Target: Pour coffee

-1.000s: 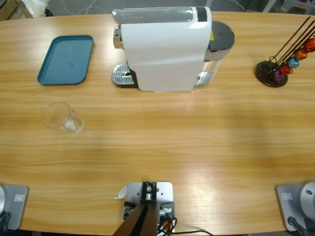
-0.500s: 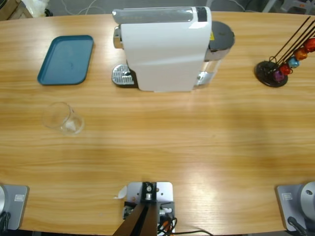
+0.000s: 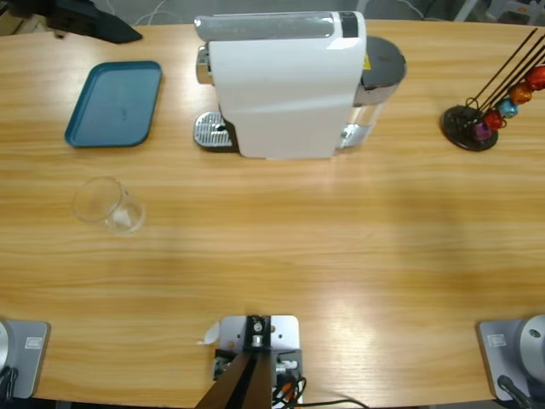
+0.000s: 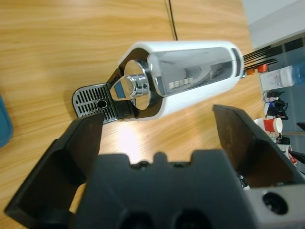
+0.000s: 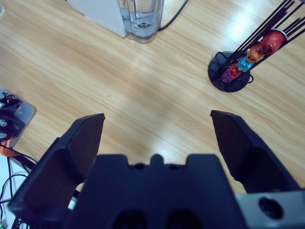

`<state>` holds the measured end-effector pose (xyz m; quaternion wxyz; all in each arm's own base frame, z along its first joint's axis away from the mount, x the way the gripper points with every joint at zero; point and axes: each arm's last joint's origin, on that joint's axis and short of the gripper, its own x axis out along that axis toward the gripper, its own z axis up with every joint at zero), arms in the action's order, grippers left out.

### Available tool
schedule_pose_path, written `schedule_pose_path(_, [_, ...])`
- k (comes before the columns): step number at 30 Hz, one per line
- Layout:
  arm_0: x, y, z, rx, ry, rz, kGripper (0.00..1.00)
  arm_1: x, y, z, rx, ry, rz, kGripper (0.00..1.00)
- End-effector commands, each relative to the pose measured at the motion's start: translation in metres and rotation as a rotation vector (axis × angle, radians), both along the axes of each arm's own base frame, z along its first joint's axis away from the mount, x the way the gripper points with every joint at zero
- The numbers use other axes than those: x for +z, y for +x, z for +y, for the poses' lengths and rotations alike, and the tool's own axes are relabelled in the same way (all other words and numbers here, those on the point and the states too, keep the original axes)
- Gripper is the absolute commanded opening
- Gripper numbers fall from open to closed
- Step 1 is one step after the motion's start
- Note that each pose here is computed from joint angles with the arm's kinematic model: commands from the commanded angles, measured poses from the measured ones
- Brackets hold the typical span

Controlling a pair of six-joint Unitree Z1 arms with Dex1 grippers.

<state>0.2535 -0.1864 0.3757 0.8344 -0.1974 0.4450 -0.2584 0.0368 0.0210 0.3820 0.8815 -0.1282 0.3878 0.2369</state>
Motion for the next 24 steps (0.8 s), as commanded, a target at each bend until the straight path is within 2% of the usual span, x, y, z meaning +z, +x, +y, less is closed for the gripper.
schedule_pose_path(1, [-0.035,0.027,-0.027,-0.023,0.017,0.111,0.968,-0.005,0.002,0.0,-0.029,-0.013,0.009,1.0])
schedule_pose_path(13, [-0.034,0.047,-0.045,-0.045,-0.004,0.101,0.92,-0.005,0.004,0.001,-0.029,-0.02,0.019,1.0])
schedule_pose_path(15, [-0.036,0.047,-0.045,-0.045,-0.001,0.106,0.885,-0.005,0.005,0.002,-0.029,-0.021,0.021,1.0])
schedule_pose_path(19, [-0.038,0.046,-0.045,-0.045,0.003,0.111,0.724,-0.005,0.004,0.002,-0.029,-0.02,0.019,1.0])
schedule_pose_path(24, [-0.036,0.046,-0.044,-0.042,-0.001,0.108,0.724,-0.005,0.005,0.002,-0.029,-0.021,0.021,1.0])
